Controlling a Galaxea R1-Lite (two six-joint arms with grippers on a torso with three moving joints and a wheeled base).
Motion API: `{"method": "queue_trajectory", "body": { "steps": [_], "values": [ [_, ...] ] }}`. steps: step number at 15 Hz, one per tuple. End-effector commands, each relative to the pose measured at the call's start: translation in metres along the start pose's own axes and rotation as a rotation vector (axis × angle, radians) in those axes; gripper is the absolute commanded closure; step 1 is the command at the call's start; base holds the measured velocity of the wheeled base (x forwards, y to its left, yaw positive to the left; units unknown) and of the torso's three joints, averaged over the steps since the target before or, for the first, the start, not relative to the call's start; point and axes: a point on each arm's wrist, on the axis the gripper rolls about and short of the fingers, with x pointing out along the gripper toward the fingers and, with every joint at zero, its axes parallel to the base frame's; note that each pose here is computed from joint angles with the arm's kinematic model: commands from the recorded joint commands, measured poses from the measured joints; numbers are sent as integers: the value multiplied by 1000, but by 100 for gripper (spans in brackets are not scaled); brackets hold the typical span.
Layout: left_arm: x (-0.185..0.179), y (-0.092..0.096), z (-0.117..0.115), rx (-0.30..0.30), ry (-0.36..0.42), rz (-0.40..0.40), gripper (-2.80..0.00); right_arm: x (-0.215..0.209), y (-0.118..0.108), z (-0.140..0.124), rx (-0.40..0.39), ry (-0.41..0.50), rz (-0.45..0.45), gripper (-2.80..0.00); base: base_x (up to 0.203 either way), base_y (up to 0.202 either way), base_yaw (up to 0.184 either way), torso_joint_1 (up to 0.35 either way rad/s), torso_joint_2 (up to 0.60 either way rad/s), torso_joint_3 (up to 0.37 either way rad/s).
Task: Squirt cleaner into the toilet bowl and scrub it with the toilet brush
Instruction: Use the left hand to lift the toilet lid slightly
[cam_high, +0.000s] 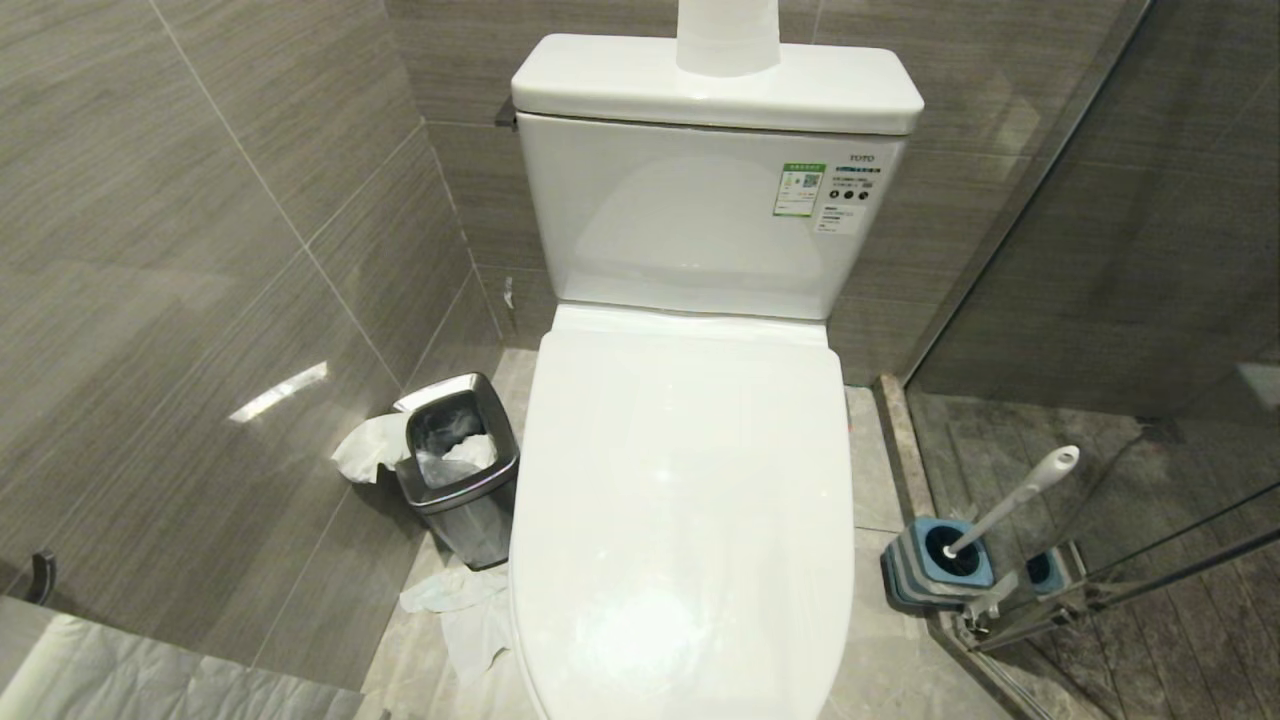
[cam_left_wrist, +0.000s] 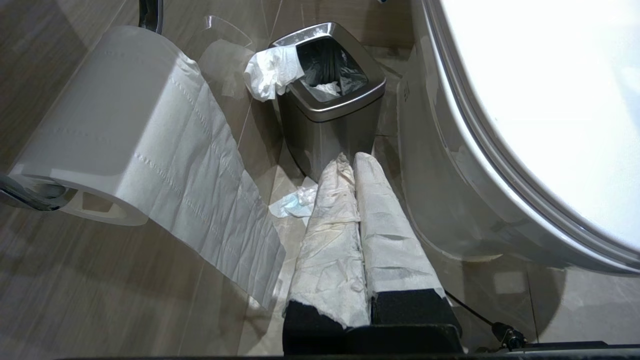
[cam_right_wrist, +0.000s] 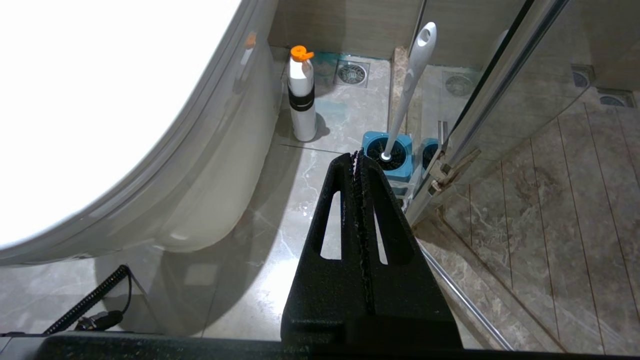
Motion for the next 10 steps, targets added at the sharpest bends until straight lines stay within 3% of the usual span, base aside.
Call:
{"method": "queue_trajectory", "body": {
  "steps": [1, 10],
  "values": [
    [0, 0, 0, 0, 2, 0, 0, 0, 0, 0, 0, 1, 0, 0, 0, 0, 0, 0, 0, 0],
    [0, 0, 0, 0, 2, 0, 0, 0, 0, 0, 0, 1, 0, 0, 0, 0, 0, 0, 0, 0]
  ]
}}
